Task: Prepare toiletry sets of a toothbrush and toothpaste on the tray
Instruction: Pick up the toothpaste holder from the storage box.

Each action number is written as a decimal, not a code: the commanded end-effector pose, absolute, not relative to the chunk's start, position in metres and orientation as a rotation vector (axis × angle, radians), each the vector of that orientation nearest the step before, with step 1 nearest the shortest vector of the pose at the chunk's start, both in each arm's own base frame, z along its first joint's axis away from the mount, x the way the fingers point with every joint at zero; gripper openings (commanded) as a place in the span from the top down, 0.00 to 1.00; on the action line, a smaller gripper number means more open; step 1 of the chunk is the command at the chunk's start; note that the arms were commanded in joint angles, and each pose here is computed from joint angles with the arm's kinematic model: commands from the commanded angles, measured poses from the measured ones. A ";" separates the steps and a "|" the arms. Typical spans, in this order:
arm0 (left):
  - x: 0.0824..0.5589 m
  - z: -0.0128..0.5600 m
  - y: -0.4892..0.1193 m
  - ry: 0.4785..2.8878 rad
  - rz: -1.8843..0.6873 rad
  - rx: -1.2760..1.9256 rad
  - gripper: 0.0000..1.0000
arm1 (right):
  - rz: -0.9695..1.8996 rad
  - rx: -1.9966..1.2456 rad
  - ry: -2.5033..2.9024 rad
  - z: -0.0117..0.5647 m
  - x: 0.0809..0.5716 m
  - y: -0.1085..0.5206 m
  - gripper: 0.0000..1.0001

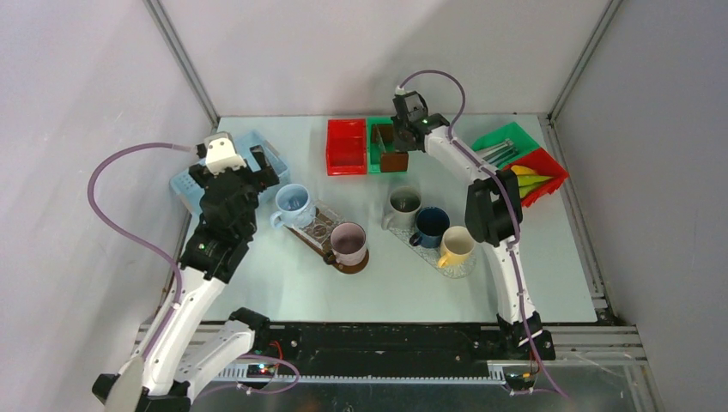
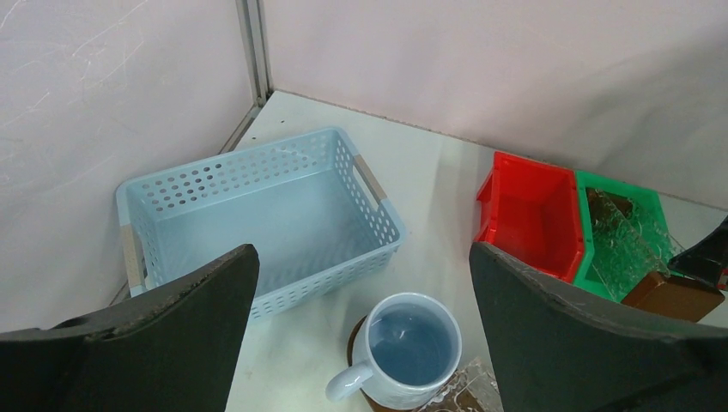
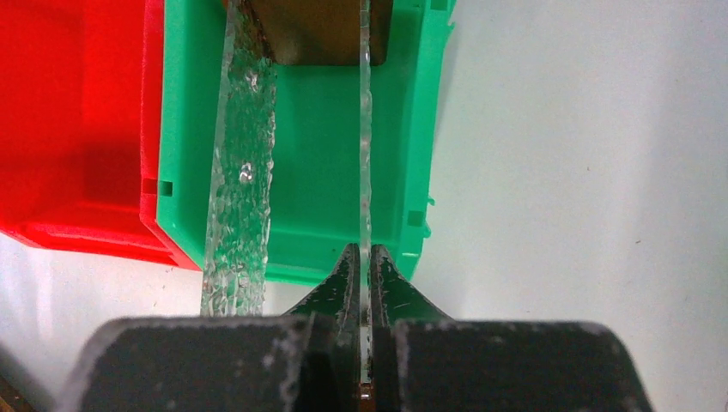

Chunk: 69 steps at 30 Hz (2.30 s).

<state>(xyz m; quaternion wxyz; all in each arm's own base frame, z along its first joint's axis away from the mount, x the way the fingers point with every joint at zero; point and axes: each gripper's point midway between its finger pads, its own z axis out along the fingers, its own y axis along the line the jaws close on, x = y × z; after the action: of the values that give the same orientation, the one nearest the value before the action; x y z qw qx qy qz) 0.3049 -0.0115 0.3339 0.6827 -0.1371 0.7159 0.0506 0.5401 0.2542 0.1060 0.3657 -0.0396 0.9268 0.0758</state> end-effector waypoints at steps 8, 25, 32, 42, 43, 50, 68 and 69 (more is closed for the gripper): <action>0.303 0.346 -0.017 1.555 0.034 -0.322 0.00 | 0.288 -0.189 2.101 0.236 0.532 0.256 1.00; 0.304 0.373 -0.087 1.721 -0.416 -0.327 0.00 | 0.041 -0.402 1.728 0.341 0.437 0.269 1.00; 0.310 0.374 -0.129 1.791 -0.684 -0.366 0.00 | -0.066 -0.517 1.569 0.364 0.390 0.298 1.00; 0.326 0.357 -0.173 1.874 -0.931 -0.423 0.05 | -0.158 -0.580 1.419 0.381 0.343 0.319 1.00; 0.329 0.352 -0.175 1.886 -0.940 -0.438 0.06 | -0.168 -0.597 1.400 0.381 0.338 0.323 1.00; 0.339 0.338 -0.188 1.926 -0.974 -0.469 0.17 | -0.240 -0.632 1.345 0.380 0.319 0.335 1.00; 0.347 0.317 -0.191 1.922 -0.984 -0.535 0.99 | -0.360 -0.706 1.282 0.366 0.301 0.359 0.96; 0.345 0.318 -0.190 1.913 -0.988 -0.532 0.99 | -0.356 -0.713 1.289 0.365 0.300 0.358 0.94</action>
<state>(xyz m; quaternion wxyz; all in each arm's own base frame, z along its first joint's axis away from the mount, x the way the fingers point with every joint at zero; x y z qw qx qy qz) 0.3458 -0.1909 0.3031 0.4154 -0.2279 0.7919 -0.3852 0.3048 0.3641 0.3320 0.6907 -0.3812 0.5840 -0.1912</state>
